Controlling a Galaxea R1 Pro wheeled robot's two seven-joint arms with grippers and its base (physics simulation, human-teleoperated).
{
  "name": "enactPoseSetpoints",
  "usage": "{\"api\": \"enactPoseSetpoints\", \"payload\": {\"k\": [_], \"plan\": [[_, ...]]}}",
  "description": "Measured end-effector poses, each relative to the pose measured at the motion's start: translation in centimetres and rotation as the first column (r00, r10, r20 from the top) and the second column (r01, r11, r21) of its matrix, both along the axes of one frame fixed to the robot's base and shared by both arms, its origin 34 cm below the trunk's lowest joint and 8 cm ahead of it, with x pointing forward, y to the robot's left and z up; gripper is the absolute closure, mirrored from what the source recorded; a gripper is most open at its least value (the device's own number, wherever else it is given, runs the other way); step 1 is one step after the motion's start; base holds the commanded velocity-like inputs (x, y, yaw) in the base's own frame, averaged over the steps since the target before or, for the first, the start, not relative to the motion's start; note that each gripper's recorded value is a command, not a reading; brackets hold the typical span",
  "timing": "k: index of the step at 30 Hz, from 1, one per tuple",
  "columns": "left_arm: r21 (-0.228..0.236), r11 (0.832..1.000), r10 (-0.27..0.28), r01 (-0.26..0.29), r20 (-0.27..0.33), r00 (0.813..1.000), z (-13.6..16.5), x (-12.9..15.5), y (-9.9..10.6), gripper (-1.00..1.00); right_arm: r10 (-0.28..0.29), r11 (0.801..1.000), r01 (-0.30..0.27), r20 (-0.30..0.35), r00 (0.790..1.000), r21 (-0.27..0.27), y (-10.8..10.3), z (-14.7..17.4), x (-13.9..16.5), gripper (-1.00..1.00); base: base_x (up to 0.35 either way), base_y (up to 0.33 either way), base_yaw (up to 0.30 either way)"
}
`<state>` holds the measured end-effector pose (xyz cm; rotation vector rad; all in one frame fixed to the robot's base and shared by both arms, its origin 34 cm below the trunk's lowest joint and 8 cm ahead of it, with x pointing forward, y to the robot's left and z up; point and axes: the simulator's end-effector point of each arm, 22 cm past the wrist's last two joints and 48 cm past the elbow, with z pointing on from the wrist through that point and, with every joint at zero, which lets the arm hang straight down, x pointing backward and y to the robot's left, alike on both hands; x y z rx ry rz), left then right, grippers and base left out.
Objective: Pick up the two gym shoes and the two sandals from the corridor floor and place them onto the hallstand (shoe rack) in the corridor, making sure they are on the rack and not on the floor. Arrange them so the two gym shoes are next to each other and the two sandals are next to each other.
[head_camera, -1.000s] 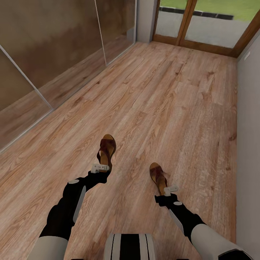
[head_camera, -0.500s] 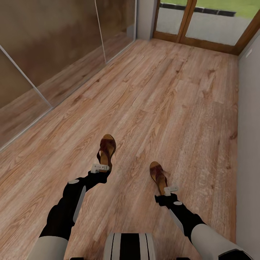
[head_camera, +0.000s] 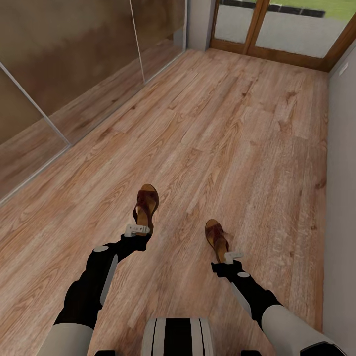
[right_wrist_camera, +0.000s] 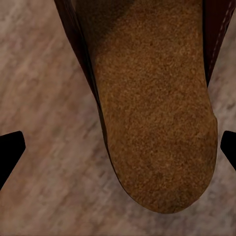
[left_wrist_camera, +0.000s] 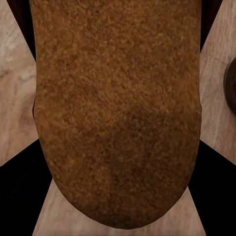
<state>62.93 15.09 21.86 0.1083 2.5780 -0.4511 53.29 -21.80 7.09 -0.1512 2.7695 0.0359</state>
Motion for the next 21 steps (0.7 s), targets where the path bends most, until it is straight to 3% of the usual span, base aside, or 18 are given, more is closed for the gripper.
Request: {"api": "enactPoseSetpoints", "payload": {"k": [16,21], "plan": [[0.001,1.000,0.000,0.000,-0.002,1.000,-0.1,-0.1,0.0,1.00,0.000,1.000,0.000,0.001,1.000,-0.002,-0.1,0.0,0.0,-1.00,0.028,0.000,0.000],[0.003,1.000,-0.001,0.001,-0.029,1.000,-1.6,-0.9,0.0,1.00,0.000,1.000,0.000,-0.026,1.000,-0.004,-0.3,-1.3,-1.1,-1.00,0.000,0.000,0.000]]}}
